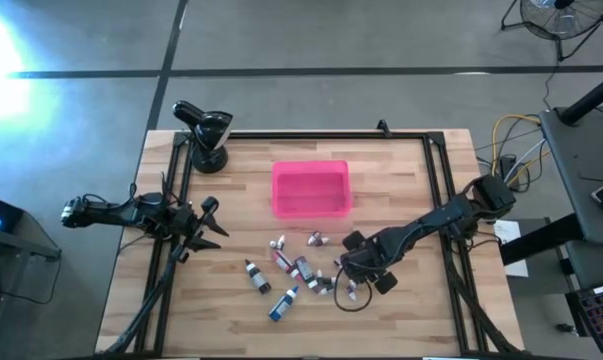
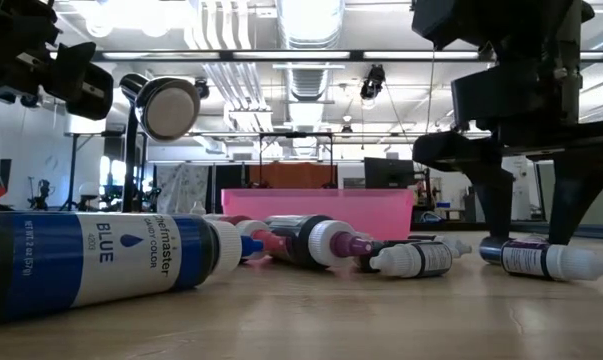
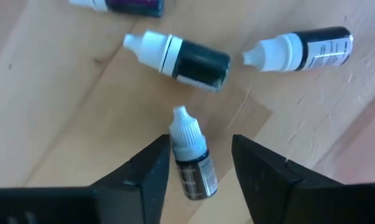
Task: Pick & Place food coloring
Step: Put the brown food coloring bottle into the pink bin
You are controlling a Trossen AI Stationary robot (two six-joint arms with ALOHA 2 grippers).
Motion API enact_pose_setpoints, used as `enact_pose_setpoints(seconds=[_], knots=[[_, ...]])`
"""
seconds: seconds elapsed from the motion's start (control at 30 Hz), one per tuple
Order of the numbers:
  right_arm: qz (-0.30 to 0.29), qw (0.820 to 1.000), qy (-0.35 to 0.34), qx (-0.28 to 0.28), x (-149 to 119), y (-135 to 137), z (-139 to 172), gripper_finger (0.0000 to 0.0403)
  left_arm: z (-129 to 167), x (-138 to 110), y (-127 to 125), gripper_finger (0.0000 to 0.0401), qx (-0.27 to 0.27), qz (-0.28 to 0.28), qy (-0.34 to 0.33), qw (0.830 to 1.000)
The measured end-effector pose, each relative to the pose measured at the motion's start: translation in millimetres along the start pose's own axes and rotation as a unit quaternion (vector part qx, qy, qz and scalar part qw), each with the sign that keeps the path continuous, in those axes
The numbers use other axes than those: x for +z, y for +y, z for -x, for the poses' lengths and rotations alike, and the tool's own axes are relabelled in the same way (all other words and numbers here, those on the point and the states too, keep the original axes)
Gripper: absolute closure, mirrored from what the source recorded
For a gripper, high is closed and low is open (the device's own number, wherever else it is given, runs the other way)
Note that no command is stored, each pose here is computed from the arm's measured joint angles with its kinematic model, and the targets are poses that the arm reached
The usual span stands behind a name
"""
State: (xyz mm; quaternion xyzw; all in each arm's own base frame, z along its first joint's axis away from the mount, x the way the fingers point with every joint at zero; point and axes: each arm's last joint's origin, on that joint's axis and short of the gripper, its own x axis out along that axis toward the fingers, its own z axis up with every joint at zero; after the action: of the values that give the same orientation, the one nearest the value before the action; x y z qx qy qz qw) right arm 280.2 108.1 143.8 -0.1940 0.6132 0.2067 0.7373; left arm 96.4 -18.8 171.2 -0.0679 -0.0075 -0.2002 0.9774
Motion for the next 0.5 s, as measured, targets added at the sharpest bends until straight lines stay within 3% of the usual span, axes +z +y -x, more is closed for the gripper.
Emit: enact_pose_setpoints(seconds=[0.5], knots=[[-0.064,0.998,-0.009,0.000,-1.1,0.7,-2.5,0.0333,0.0,0.0,0.0,0.0259,0.000,0.000,0.000,1.000]])
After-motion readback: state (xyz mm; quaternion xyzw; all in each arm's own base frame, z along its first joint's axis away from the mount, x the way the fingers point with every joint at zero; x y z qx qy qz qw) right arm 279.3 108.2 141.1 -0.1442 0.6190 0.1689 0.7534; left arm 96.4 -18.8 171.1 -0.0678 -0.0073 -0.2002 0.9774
